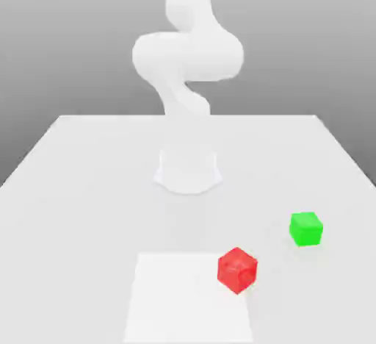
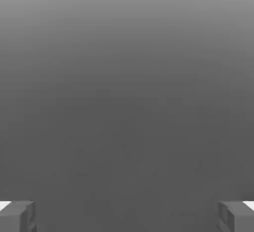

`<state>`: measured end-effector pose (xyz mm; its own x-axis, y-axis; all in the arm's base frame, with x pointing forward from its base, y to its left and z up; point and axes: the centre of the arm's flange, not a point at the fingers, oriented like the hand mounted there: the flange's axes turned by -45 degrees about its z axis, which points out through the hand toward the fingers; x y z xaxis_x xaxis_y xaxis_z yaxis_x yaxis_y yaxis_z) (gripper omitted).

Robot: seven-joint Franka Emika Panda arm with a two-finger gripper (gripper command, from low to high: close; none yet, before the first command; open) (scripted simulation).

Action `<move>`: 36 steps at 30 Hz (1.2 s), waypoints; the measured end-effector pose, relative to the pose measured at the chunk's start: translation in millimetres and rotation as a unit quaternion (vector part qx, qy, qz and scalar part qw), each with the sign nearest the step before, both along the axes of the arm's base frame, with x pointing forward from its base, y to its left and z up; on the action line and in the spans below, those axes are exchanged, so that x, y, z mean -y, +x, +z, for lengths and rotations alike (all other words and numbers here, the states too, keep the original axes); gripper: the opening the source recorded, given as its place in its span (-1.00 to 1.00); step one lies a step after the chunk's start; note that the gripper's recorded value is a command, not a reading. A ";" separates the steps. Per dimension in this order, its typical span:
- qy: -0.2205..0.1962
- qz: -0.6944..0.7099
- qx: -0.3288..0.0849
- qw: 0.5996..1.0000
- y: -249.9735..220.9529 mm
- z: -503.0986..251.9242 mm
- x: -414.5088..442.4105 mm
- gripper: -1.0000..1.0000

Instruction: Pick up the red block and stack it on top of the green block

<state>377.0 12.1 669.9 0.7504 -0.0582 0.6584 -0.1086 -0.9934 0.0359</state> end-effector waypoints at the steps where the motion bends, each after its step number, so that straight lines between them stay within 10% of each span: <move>1: -0.008 -0.021 -0.017 1.000 12.4 -18.8 -3.5 0.00; 19: -0.042 -0.255 -0.239 0.936 78.9 -355.7 0.3 0.00; 36: 0.157 -0.334 -0.308 0.877 -1.0 -462.5 -77.5 0.00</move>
